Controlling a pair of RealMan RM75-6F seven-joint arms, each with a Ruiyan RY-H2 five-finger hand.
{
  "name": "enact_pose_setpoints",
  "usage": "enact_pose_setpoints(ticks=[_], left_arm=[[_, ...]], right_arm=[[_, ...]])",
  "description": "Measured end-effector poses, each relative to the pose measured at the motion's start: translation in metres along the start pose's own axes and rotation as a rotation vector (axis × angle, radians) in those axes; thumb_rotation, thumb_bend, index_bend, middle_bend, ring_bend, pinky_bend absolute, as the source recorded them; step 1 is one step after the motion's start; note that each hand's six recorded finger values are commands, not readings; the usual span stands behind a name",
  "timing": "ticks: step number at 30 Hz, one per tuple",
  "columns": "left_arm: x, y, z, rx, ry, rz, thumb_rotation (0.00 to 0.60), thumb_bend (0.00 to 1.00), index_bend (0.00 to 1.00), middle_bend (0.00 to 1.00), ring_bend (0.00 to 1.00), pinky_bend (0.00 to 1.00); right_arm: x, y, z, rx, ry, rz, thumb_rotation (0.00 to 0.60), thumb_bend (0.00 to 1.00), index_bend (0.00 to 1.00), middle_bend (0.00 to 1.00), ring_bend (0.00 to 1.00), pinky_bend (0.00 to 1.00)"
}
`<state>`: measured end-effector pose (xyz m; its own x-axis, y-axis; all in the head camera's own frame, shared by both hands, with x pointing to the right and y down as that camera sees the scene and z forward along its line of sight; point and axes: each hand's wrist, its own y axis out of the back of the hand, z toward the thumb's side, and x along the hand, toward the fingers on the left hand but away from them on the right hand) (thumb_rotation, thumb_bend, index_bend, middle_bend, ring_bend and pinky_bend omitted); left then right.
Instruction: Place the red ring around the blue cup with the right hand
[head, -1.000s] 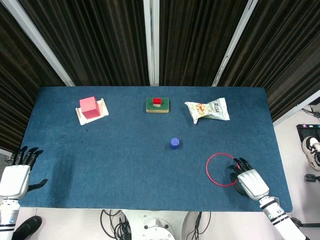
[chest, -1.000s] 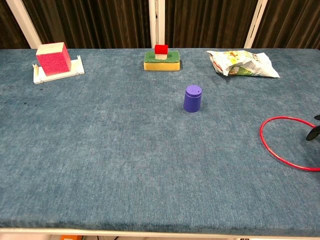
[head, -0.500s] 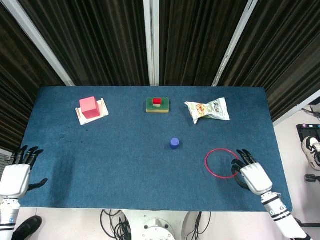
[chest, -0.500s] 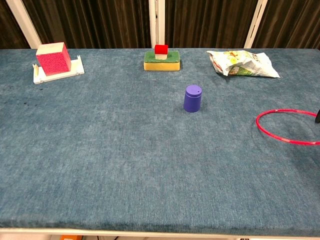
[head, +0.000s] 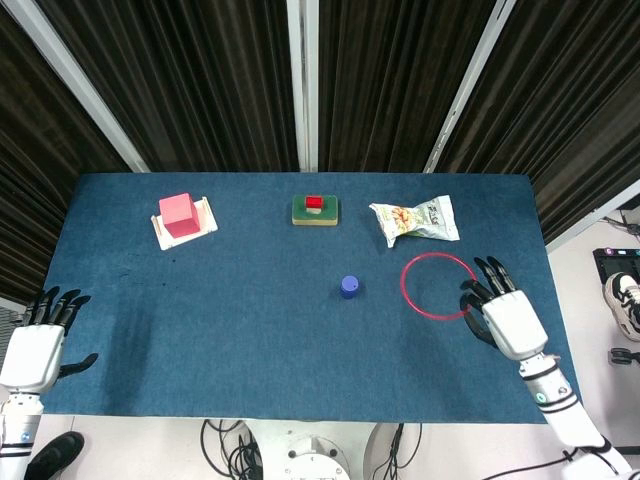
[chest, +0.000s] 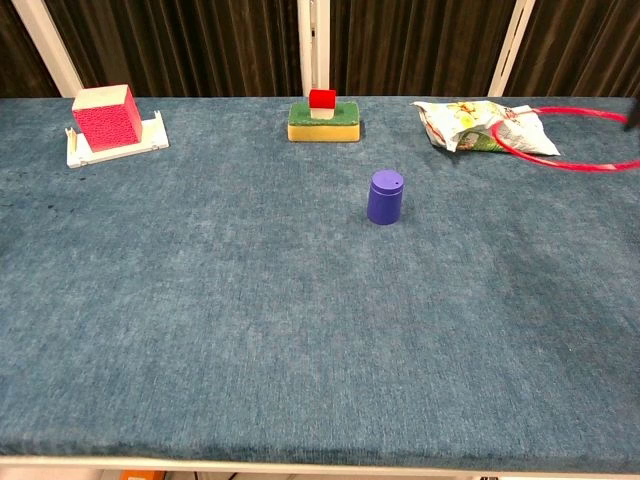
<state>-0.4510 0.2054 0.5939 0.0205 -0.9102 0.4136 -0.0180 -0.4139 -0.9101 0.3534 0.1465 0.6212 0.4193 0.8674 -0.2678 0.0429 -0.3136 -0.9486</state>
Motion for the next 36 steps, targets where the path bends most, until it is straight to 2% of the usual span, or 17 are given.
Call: enact_pose_setpoints(ticks=[8,12,18,19,21,22,24,26,27,32,36], left_arm=[[0.000,0.000,0.000,-0.001,0.001,0.000,0.600,0.09,0.17,0.11,0.00,0.00],[-0.001,-0.001,-0.003,-0.001,0.012,-0.004,0.600,0.09,0.17,0.11,0.00,0.00],[-0.002,-0.003,-0.006,-0.003,0.024,-0.012,0.600,0.09,0.17,0.11,0.00,0.00],[-0.002,-0.003,-0.006,-0.003,0.024,-0.012,0.600,0.09,0.17,0.11,0.00,0.00],[-0.002,-0.004,-0.006,-0.003,0.024,-0.014,0.600,0.09,0.17,0.11,0.00,0.00],[-0.002,-0.004,-0.006,-0.003,0.023,-0.014,0.600,0.09,0.17,0.11,0.00,0.00],[-0.001,-0.004,-0.005,-0.004,0.021,-0.015,0.600,0.09,0.17,0.11,0.00,0.00],[0.000,-0.005,-0.005,-0.004,0.018,-0.015,0.600,0.09,0.17,0.11,0.00,0.00],[0.000,-0.004,-0.004,-0.004,0.016,-0.014,0.600,0.09,0.17,0.11,0.00,0.00],[0.002,-0.004,-0.002,-0.004,0.007,-0.012,0.600,0.09,0.17,0.11,0.00,0.00],[0.003,-0.002,-0.002,-0.009,0.003,-0.007,0.600,0.09,0.17,0.11,0.00,0.00]], right_arm=[[-0.066,-0.009,0.035,-0.016,0.116,0.057,0.600,0.42,0.81,0.34,0.00,0.00],[-0.097,-0.028,0.066,-0.038,0.183,0.105,0.600,0.42,0.80,0.34,0.00,0.00],[-0.113,-0.056,0.089,-0.051,0.223,0.158,0.600,0.41,0.78,0.33,0.00,0.00],[-0.113,-0.060,0.091,-0.050,0.226,0.166,0.600,0.38,0.74,0.32,0.00,0.00],[-0.111,-0.066,0.092,-0.043,0.231,0.183,0.600,0.26,0.58,0.26,0.00,0.00],[-0.110,-0.067,0.092,-0.041,0.230,0.187,0.600,0.17,0.45,0.23,0.00,0.00],[-0.108,-0.069,0.091,-0.044,0.220,0.194,0.600,0.04,0.24,0.17,0.00,0.00],[-0.106,-0.071,0.091,-0.051,0.211,0.205,0.600,0.00,0.09,0.13,0.00,0.00],[-0.104,-0.071,0.091,-0.053,0.206,0.210,0.600,0.00,0.04,0.12,0.00,0.00],[-0.094,-0.061,0.086,-0.058,0.187,0.190,0.600,0.00,0.00,0.11,0.00,0.00],[-0.076,-0.039,0.063,-0.046,0.122,0.141,0.600,0.01,0.01,0.13,0.00,0.00]])
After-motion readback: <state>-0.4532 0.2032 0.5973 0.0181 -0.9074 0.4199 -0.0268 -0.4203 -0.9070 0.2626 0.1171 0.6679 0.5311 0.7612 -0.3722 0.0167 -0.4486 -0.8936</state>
